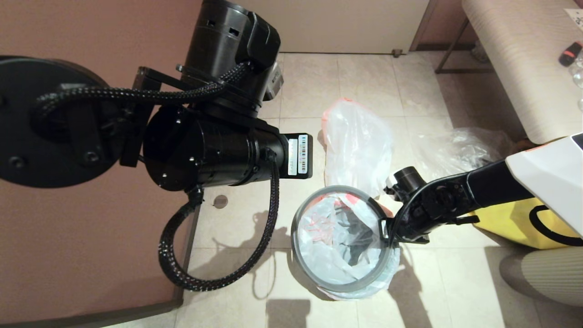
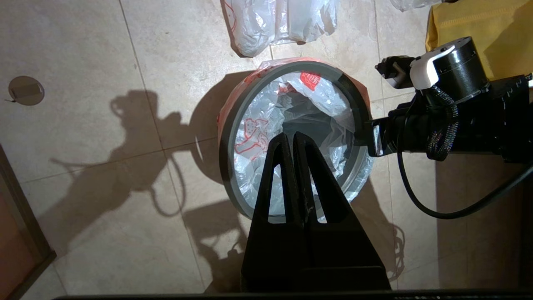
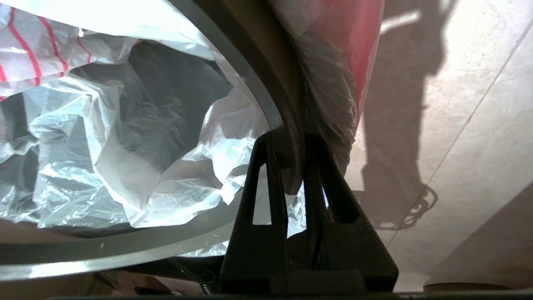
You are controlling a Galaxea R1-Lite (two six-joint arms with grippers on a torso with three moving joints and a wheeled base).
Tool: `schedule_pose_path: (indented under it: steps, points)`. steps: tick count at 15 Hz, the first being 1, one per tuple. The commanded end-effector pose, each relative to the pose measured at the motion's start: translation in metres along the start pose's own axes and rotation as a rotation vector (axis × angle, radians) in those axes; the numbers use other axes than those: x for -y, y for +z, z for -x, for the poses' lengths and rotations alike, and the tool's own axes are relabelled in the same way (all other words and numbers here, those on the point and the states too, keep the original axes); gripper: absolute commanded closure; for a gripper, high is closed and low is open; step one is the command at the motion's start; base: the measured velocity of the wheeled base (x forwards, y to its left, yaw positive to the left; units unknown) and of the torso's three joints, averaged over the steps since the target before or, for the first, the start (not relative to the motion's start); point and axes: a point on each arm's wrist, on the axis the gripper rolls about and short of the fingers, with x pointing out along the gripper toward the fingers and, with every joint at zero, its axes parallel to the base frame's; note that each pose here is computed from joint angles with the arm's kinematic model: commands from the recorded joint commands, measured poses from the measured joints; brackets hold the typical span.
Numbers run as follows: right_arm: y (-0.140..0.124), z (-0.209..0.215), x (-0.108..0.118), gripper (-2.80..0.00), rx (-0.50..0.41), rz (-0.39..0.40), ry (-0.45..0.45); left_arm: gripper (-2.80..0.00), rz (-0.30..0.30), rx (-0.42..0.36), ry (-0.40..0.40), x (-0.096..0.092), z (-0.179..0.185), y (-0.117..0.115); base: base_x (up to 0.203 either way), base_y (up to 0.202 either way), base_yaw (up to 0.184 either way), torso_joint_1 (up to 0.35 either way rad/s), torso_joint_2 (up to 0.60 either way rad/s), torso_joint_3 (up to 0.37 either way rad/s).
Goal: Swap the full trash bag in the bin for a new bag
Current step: Place the trash can ring on the trash can
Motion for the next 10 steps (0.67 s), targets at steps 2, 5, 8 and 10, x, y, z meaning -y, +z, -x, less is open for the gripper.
schedule_pose_path:
  steps: [2,5,8,10]
  points:
    - [0.0,0.011,0.0,0.0,0.012,-0.01,0.0,0.0,0.0,-0.003,0.005,0.0,-0.001,-0.001,0.0,0.0,0.0,0.0,0.0,0.0]
    - [-0.008,0.037,0.003,0.0,0.022,-0.018,0.005,0.0,0.0,-0.002,0.003,0.0,0.0,-0.001,0.0,0.0,0.0,0.0,0.0,0.0]
    - [-0.017,0.025,0.008,0.0,-0.017,-0.02,-0.029,0.0,0.002,0.001,0.002,0.0,0.001,0.0,0.0,0.0,0.0,0.0,0.0,0.0]
    - [-0.02,0.01,0.009,0.0,-0.041,-0.019,-0.049,0.0,0.003,0.003,0.002,0.0,0.001,0.0,0.0,0.0,0.0,0.0,0.0,0.0]
